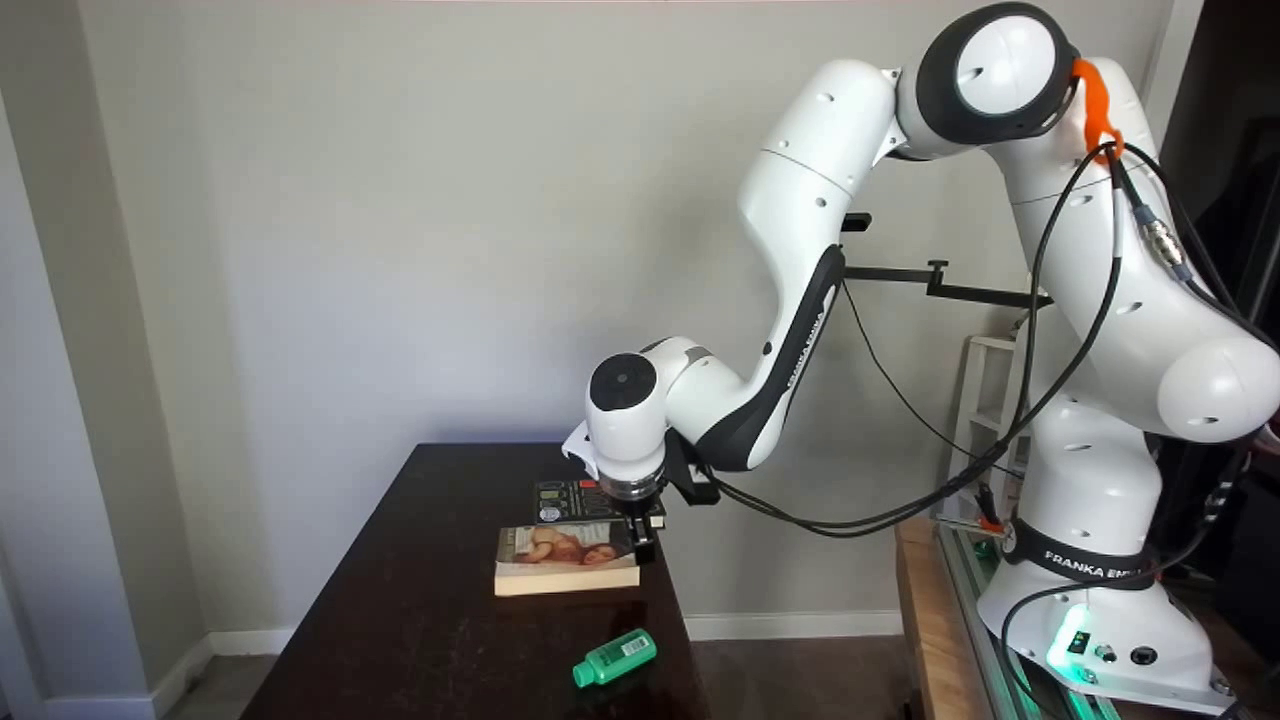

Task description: Remove the green bottle from the book on the left, put it on the table, pick up the book on the left and put it on the other book

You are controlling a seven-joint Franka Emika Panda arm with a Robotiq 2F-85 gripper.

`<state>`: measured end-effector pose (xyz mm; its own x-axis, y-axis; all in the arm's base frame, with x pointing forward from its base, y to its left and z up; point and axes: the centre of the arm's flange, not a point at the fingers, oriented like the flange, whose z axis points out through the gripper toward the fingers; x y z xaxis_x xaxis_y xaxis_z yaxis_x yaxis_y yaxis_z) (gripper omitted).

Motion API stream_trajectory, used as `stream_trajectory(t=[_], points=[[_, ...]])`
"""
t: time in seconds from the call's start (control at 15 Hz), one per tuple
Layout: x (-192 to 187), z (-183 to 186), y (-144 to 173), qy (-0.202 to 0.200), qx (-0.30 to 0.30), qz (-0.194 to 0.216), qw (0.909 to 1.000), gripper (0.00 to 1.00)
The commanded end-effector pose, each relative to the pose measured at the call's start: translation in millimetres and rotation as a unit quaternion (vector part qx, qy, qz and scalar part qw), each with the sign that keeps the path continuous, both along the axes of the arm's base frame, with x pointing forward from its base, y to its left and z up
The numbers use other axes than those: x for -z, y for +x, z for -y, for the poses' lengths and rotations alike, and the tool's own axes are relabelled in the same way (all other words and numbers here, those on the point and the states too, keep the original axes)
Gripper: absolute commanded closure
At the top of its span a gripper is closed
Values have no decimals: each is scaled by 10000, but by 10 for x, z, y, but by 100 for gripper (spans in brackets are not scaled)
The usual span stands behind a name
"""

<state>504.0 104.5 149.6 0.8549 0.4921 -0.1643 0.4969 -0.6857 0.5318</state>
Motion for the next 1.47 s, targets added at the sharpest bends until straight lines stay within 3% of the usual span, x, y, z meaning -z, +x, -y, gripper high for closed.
stream_trajectory(t=[0.0,0.87,1.4], points=[[-9,-9,26,-6,-92,134,9999,5],[-29,-66,29,55,-133,148,9998,5],[-30,-22,115,109,-11,404,9991,9]])
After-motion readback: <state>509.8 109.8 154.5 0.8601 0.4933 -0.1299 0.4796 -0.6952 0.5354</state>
